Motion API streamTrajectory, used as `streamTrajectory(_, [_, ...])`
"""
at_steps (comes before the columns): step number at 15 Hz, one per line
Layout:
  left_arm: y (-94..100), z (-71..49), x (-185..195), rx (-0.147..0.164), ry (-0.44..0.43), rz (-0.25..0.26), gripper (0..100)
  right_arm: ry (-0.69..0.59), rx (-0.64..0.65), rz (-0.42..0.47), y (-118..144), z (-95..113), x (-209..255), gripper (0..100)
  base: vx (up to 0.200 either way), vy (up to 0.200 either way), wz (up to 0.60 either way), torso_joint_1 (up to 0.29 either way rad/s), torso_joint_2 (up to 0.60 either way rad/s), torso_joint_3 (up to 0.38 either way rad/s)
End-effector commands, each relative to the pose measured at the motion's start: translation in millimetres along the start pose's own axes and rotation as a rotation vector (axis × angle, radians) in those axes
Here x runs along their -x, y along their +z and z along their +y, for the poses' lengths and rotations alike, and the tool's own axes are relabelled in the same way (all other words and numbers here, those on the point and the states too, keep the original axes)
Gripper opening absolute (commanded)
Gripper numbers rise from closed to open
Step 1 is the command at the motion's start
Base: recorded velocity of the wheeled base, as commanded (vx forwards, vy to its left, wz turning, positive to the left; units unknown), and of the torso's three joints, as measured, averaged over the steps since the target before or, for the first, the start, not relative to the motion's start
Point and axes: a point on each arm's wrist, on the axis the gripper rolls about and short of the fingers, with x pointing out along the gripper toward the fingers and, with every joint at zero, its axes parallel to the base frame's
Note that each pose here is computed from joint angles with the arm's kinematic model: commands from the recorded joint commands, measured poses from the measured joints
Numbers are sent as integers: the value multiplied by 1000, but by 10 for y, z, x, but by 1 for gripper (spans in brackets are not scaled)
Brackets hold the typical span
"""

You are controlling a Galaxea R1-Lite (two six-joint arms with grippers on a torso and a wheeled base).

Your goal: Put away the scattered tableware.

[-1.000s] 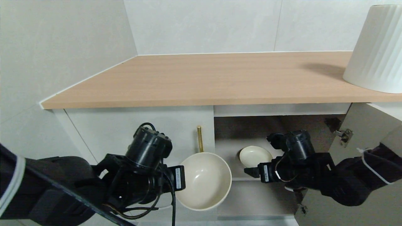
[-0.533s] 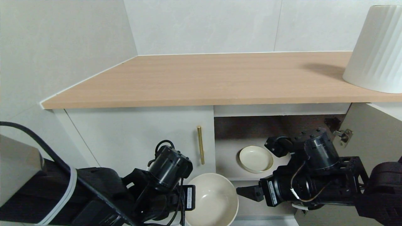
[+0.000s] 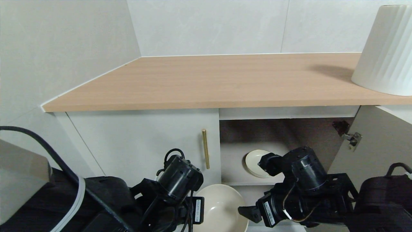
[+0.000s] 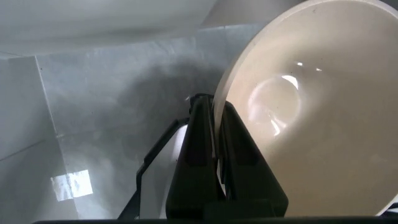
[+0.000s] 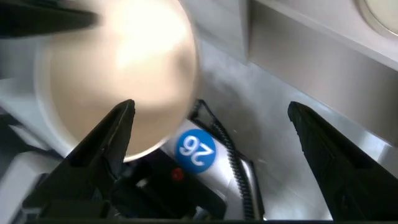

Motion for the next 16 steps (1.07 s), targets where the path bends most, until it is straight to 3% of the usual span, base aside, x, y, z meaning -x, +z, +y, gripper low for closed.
streamTrajectory(1, [-4, -17, 47, -6, -8, -4, 0, -21, 1, 40, -70, -14, -160, 100, 0, 0, 0, 0, 0, 0])
streamTrajectory(9, [-19, -18, 39, -10, -5, 3, 0, -44, 1, 44, -89, -31, -234, 100, 0, 0, 0, 0, 0, 0])
streamTrajectory(10, [-21, -18, 35, -10, -4, 5, 0, -44, -1, 42, -83, -29, -238, 0, 0, 0, 0, 0, 0, 0])
streamTrajectory(16, [-22, -20, 23, -11, -2, 7, 0, -45, -2, 44, -84, -34, -238, 0, 0, 0, 0, 0, 0, 0])
